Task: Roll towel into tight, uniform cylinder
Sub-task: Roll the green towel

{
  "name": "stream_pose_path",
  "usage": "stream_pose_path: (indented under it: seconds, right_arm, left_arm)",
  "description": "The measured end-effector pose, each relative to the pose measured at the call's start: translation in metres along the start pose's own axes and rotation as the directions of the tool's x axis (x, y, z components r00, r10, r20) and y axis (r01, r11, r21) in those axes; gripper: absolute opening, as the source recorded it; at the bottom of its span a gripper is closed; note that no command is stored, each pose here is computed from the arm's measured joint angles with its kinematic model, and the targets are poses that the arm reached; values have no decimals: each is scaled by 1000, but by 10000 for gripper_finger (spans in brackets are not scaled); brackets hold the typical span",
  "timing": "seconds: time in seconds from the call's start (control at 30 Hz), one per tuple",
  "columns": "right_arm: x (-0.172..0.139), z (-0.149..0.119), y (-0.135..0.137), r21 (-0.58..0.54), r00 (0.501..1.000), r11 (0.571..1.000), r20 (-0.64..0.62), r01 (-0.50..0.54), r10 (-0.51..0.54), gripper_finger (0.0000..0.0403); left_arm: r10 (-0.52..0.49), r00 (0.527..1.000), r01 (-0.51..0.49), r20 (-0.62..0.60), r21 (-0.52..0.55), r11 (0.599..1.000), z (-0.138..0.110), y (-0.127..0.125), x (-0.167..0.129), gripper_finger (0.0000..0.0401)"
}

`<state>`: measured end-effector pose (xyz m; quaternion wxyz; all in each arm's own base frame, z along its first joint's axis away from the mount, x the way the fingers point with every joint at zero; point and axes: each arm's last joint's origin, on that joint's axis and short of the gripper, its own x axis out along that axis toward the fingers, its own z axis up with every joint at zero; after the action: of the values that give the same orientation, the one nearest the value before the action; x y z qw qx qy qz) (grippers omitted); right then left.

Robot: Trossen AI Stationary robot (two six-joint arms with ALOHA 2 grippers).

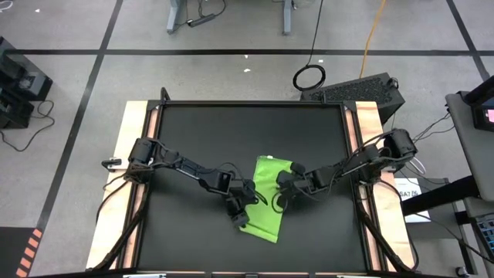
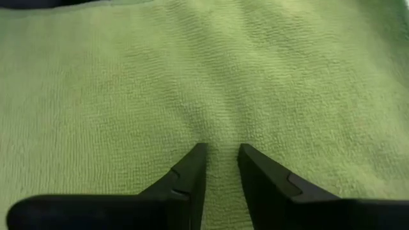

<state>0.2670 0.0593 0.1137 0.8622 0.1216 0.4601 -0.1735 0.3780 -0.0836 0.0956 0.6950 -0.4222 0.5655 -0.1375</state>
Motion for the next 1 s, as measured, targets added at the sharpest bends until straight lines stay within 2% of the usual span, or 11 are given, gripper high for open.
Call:
stream_pose_path:
  seconds: [0.3,0.53,0.8,1.0]
  right_arm:
    - [11,15,-33,66,997,995,9,71,-72,88]
    - [17,23,-56,134,992,983,-4,125,-126,88]
    - [0,31,-61,50,990,990,50,131,-133,90]
    - [-29,40,-57,6,987,997,139,81,-81,123]
  left_arm:
    - [-6,998,9,56,-51,999,19,17,-19,8]
    - [-20,999,23,49,-68,997,22,23,-25,8]
    - [-6,999,10,42,-102,995,23,27,-28,8]
    - [-2,999,9,55,-138,990,28,33,-34,9]
